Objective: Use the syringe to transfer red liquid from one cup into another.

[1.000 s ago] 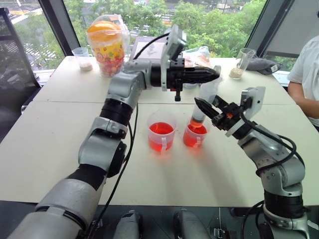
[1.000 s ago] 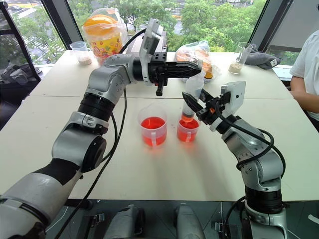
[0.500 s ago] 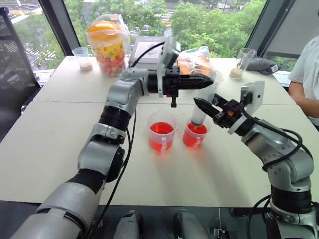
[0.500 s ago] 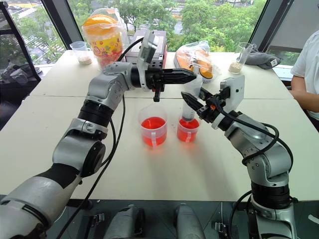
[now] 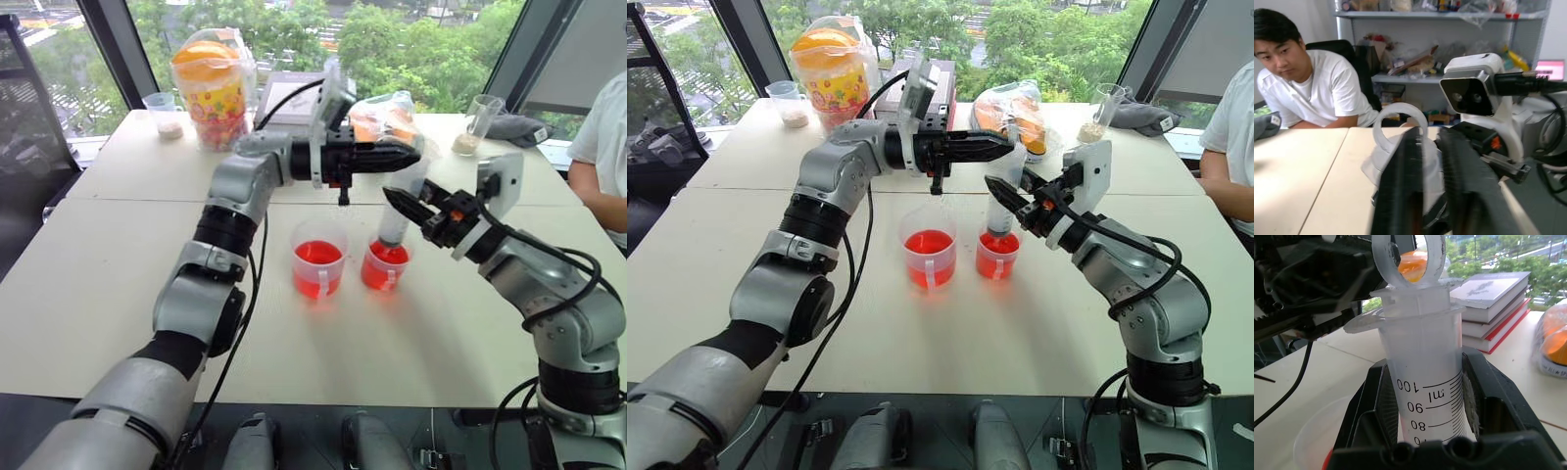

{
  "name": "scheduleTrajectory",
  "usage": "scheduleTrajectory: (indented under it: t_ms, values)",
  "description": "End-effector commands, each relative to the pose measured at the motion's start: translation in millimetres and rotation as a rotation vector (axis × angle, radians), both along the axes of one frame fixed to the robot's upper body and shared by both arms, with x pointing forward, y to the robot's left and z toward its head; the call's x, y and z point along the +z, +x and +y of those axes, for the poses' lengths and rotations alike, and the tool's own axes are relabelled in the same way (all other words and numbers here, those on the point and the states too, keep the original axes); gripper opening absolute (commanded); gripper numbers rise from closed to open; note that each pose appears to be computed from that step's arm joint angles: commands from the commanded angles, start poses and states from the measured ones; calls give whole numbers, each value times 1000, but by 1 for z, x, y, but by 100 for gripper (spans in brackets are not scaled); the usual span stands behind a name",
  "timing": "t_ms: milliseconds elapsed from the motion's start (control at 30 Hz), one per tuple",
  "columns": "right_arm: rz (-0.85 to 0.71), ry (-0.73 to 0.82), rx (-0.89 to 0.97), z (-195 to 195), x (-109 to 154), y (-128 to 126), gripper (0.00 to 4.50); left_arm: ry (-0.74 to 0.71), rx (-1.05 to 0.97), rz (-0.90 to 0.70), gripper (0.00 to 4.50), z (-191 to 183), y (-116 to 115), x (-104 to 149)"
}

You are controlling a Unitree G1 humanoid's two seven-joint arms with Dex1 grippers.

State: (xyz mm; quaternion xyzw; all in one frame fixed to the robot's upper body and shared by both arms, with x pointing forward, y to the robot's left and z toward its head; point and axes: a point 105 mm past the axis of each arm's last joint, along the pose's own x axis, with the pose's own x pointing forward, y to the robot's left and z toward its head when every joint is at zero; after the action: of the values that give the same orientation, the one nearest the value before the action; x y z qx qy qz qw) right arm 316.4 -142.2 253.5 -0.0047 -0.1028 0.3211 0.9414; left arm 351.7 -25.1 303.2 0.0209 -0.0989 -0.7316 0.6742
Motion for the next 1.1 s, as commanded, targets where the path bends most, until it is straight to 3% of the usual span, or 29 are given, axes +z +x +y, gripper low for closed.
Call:
scheduleTrajectory:
  t_ms: [33, 133, 167, 200, 467, 667, 800, 900, 1100]
  values:
    - [-171, 11, 81, 13, 35, -24, 143, -28, 28, 8, 241, 8, 3, 17]
    - [-143, 8, 90, 15, 28, -23, 143, -77, 45, -10, 400, 17, 4, 33]
    - [-137, 8, 93, 15, 26, -22, 143, -91, 53, -16, 437, 20, 4, 38]
    - [-132, 8, 94, 15, 25, -22, 143, -103, 60, -20, 446, 23, 4, 41]
    - [-100, -10, 13, 0, 21, -8, 143, -162, 152, -22, 446, 65, 4, 51]
    - [-65, 16, -61, -27, 52, 3, 143, -130, 168, 56, 446, 87, -12, 25]
    - [99, 59, -196, -63, 73, 23, 143, -99, 213, 97, 446, 103, -21, 5]
    - [455, -57, -334, -95, 40, 34, 143, -59, 258, 120, 446, 114, -25, -14]
    - [814, -217, -402, -128, -36, 42, 143, -23, 272, 141, 446, 115, -37, -37]
